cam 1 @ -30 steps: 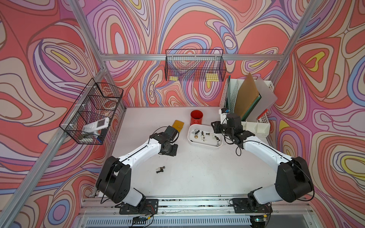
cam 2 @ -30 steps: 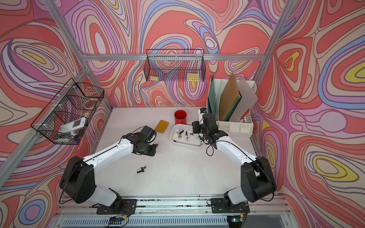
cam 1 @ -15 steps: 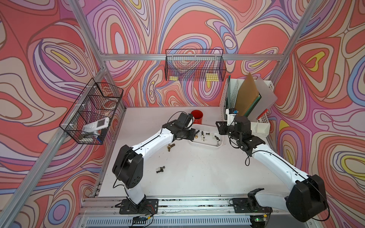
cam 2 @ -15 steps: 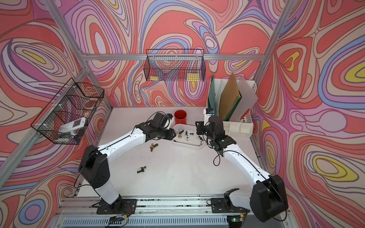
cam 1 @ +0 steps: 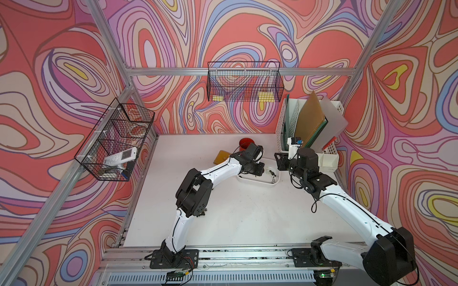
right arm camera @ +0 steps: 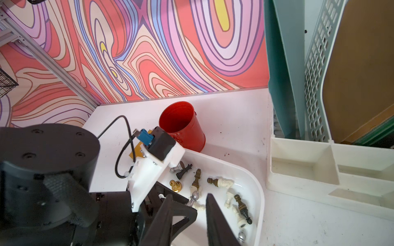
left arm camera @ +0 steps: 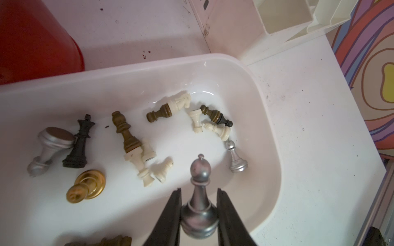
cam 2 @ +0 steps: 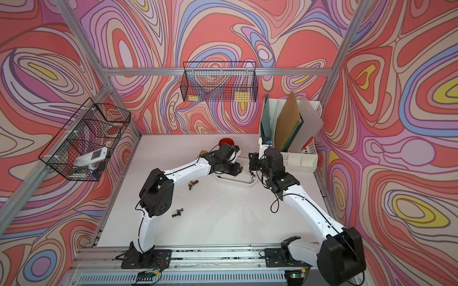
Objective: Put the chess pieces into the storage box
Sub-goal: Place the chess piece in the storage box, then pick up the chess piece at the center of the board.
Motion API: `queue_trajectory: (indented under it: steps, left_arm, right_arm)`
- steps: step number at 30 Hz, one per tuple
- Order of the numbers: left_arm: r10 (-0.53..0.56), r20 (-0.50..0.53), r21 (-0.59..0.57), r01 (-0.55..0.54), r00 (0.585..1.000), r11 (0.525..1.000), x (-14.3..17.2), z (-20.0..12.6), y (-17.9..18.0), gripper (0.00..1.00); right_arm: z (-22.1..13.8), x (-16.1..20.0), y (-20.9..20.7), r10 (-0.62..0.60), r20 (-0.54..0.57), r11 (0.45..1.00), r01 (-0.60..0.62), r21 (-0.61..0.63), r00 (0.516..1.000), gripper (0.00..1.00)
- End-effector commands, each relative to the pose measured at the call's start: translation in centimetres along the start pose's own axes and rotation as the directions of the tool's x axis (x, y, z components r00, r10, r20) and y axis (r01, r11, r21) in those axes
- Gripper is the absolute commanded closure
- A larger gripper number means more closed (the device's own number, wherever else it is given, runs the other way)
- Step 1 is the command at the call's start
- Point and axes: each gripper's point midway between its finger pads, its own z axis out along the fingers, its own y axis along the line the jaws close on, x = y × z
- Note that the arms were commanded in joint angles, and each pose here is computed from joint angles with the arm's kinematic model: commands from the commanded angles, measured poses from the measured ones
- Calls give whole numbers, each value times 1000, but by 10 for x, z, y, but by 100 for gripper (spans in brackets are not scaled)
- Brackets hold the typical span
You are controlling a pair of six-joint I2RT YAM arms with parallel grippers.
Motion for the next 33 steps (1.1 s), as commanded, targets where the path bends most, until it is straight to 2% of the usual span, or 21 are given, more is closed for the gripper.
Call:
queue_trajectory:
  steps: [1,11,16,20,24,27,30,33]
  left_arm:
    - [21,26,12,-21,999,1000,-12,-7,-8,66]
    - [75,103,-48,-70,992,996,-18,-58,-7,55]
    - [39,85,-136,-27,996,990,0,-84,10,57]
    - [-9,49,-238,21,999,971,35,-119,31,57]
    - [-85,3,-346,81,996,935,82,-160,55,58]
    - [-147,-33,-440,117,989,890,121,-191,74,57]
    - [-184,-48,-501,135,982,855,148,-214,91,57]
    - [-238,-47,-492,184,970,851,163,-220,106,57]
  right_arm:
    - [3,4,-2,-10,-25,1000,10,5,1000,71]
    - [6,5,15,-12,-78,997,6,-71,997,71]
    - [6,11,44,-70,-113,988,53,-147,991,71]
    - [9,33,90,-193,-148,943,142,-300,970,71]
    - [11,62,140,-309,-141,855,210,-474,940,71]
    - [16,82,166,-359,-128,802,235,-550,925,71]
    - [31,98,179,-360,-148,794,219,-568,921,71]
    - [58,106,179,-302,-233,847,148,-511,925,71]
